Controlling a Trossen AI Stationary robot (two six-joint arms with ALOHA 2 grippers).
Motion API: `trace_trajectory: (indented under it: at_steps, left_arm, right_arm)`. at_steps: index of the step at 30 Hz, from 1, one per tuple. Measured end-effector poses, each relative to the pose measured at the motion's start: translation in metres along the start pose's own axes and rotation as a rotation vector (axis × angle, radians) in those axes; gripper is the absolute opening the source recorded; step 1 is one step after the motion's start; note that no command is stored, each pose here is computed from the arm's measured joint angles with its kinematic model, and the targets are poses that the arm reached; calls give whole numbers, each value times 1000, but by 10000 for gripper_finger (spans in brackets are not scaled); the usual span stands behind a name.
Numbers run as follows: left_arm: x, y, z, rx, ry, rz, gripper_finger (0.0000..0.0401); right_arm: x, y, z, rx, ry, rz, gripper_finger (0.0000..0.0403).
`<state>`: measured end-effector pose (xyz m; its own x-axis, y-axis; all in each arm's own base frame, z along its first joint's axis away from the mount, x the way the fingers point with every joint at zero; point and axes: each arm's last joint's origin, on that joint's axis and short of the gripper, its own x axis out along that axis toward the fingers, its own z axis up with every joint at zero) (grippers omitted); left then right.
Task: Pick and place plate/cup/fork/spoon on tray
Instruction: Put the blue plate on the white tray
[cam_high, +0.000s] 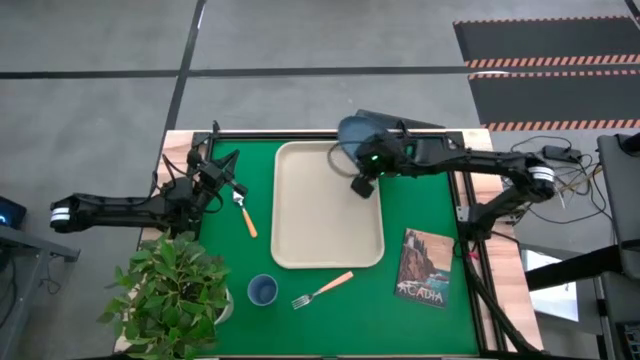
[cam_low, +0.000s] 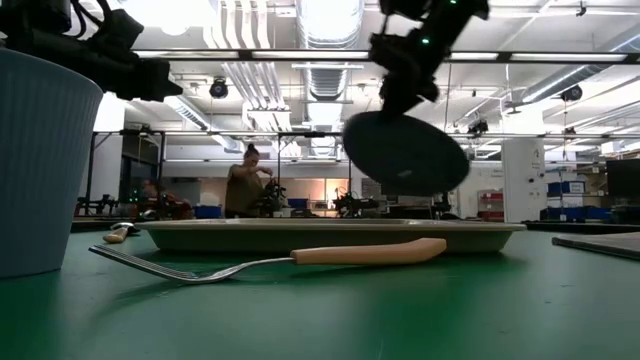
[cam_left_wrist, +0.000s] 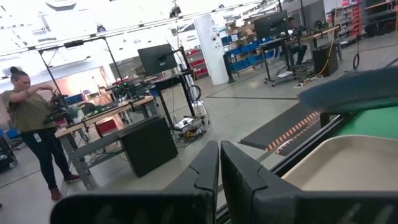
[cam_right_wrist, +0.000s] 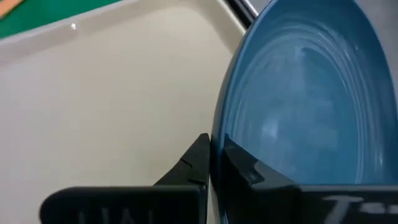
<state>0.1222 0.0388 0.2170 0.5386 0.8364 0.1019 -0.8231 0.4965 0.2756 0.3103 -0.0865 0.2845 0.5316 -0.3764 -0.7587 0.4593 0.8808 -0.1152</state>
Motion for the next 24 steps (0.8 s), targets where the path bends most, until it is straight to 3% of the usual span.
trace_trajectory:
  at_steps: [12, 24]
  left_arm:
    - [0, 0, 0, 2, 1, 0, 0]
    - [0, 0, 0, 1, 0, 0, 0]
  right_arm:
    - [69, 72, 17, -242, 91, 19, 12]
    - [116, 95, 9, -281, 160, 25, 12]
